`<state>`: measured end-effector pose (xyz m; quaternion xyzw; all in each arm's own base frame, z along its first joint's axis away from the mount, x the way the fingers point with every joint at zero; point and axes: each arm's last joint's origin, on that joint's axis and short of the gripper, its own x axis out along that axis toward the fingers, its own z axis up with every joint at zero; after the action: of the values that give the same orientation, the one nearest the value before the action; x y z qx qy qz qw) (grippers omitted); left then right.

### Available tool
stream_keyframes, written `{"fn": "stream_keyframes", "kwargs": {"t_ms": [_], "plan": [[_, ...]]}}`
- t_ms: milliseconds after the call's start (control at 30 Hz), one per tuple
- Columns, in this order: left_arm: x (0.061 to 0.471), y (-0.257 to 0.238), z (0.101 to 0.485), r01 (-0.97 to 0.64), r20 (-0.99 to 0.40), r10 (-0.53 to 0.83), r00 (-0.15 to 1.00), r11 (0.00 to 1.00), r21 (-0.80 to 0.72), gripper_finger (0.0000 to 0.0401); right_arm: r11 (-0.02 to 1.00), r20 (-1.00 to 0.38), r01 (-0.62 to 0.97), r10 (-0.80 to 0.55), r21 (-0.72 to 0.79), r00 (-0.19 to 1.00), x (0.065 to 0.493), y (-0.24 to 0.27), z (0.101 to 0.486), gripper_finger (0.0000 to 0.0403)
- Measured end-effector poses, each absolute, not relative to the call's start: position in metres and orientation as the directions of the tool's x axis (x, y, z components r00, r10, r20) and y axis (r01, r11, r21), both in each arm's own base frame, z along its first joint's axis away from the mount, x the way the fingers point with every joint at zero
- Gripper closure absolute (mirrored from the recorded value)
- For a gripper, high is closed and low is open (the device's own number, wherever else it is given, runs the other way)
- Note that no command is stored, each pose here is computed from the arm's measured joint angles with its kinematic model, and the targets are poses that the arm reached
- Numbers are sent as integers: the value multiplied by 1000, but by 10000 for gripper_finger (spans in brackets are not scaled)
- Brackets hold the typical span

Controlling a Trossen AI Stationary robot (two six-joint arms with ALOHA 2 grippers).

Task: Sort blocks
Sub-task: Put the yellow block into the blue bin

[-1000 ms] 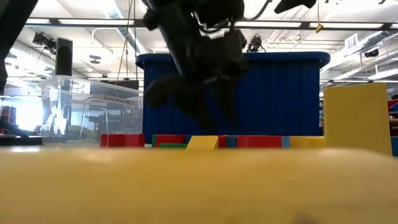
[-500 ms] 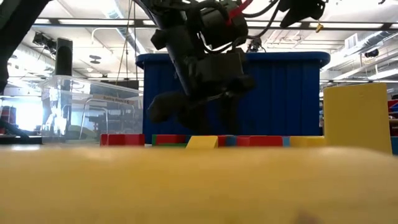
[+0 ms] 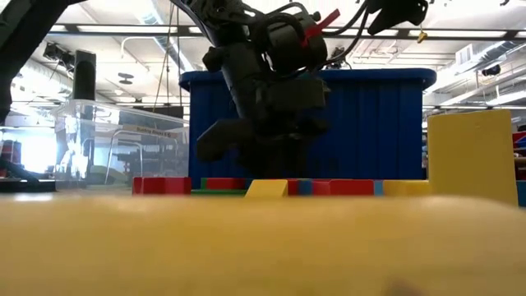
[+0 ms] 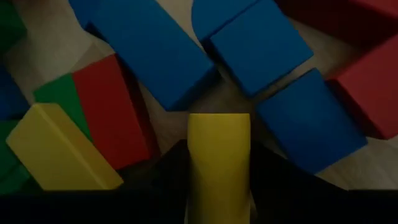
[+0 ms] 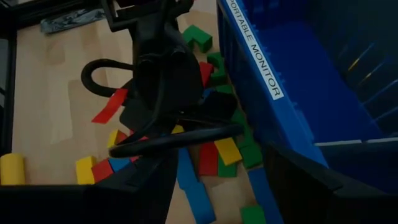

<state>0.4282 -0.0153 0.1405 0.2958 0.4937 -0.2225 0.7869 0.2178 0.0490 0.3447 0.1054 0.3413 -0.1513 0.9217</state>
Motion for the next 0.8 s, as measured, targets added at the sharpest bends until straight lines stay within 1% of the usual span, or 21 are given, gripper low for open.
{"fn": "stream_keyframes", "kwargs": {"t_ms": [100,167,233,333,533,667,800], "plan": [[430,-16,143,611,-910,-27,413,749,255,261,933,-659,347,-205,91,724,218,49,345,168],[433,-18,149,580,-910,30,413,762,288,261,937,-654,338,-204,85,729,218,49,346,171],[436,-20,158,552,-908,117,402,760,343,261,944,-644,321,-199,76,739,219,50,347,175],[444,-26,182,515,-893,174,416,764,389,261,954,-627,291,-187,66,756,221,52,349,181],[442,-37,244,429,-851,151,503,811,397,261,973,-585,213,-119,93,802,206,64,364,197],[427,-44,291,347,-779,161,606,827,442,261,979,-539,173,-87,111,838,191,73,373,208],[409,-49,325,281,-724,148,673,855,436,261,989,-487,108,-46,101,872,187,86,379,216]]}}
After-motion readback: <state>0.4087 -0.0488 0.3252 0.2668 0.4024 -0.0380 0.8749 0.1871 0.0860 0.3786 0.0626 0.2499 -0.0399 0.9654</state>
